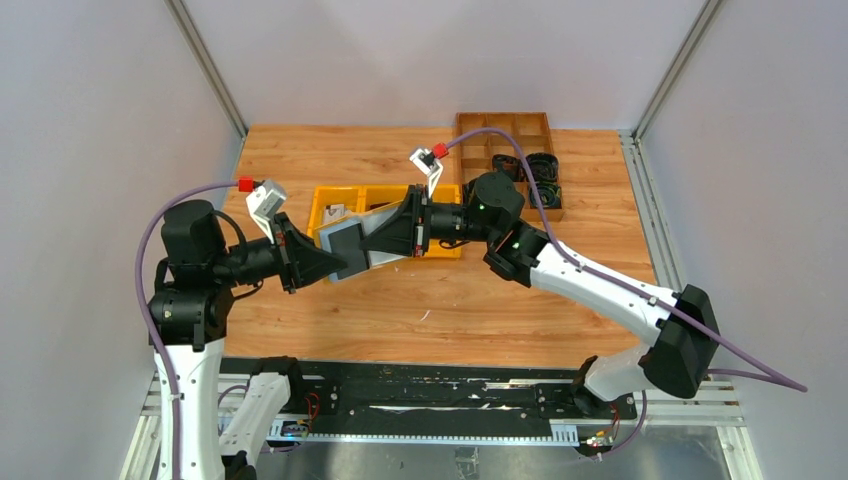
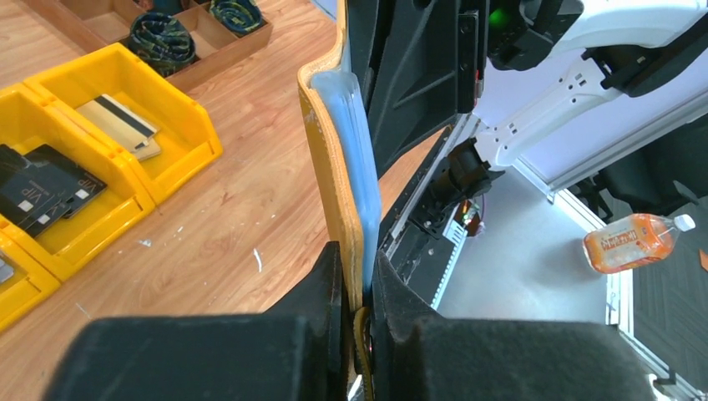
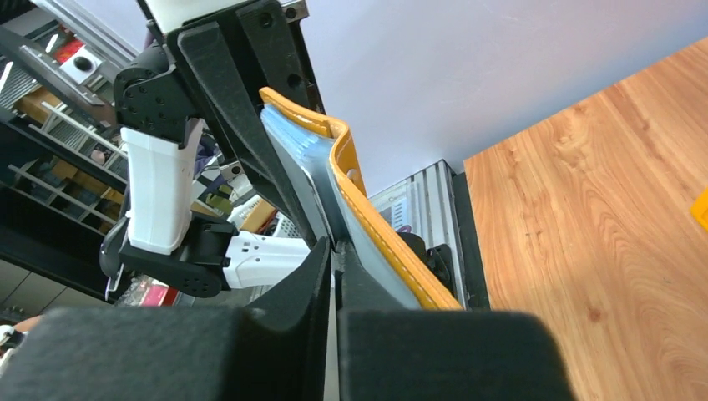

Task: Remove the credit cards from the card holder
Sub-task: Remove the credit card from the card holder.

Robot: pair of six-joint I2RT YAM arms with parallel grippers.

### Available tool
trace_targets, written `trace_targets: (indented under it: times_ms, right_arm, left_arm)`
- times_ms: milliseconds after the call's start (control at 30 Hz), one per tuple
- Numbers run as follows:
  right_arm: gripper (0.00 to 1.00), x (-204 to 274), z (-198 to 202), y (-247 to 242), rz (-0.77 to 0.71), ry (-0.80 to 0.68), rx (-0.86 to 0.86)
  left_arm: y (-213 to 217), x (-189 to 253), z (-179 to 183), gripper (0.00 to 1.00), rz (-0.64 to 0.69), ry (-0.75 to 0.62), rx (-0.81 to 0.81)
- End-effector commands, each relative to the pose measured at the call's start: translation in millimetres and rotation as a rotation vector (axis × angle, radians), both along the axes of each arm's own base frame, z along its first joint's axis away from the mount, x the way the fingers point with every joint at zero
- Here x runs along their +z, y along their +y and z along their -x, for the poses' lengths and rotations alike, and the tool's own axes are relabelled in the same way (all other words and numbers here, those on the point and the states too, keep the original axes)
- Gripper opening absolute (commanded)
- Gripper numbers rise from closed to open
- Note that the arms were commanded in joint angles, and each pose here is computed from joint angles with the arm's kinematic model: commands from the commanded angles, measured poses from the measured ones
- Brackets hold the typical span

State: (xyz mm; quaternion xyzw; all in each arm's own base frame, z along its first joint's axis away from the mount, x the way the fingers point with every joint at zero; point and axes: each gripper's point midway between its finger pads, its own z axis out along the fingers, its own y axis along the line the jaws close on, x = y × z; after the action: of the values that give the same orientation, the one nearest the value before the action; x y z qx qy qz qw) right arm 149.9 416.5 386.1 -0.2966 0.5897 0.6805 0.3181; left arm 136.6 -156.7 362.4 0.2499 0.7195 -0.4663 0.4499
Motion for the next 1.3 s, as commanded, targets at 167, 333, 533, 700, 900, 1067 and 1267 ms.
trace_targets:
  times_ms: [167, 333, 533, 700, 900, 1067, 1267]
  right_arm:
    - [0.0, 17, 18, -12, -0.155, 0.032, 0.13]
    - [0.0, 15, 18, -18, -0.188, 0.066, 0.157]
    - [0.0, 10, 12, -32, -0.187, 0.069, 0.115]
    - [0.0, 5, 9, -40, -0.172, 0.06, 0.085]
    - [0.0, 3, 11, -44, -0.163, 0.045, 0.068]
    - [0.12, 9, 14, -45, -0.178, 0.035, 0.075]
    - [0.42, 23, 23, -35, -0.221, 0.038, 0.118]
  left_arm:
    - [-12, 12, 24, 0.37, 0.086, 0.063, -0.162]
    - [-14, 14, 32, 0.38, 0.121, 0.099, -0.221]
    - [-15, 21, 36, 0.22, 0.142, 0.095, -0.259]
    - [-16, 29, 31, 0.1, 0.165, 0.082, -0.242]
    - [-16, 31, 28, 0.07, 0.167, 0.072, -0.223]
    - [-15, 32, 20, 0.0, 0.16, 0.058, -0.175]
    - [-14, 25, 12, 0.0, 0.161, 0.068, -0.117]
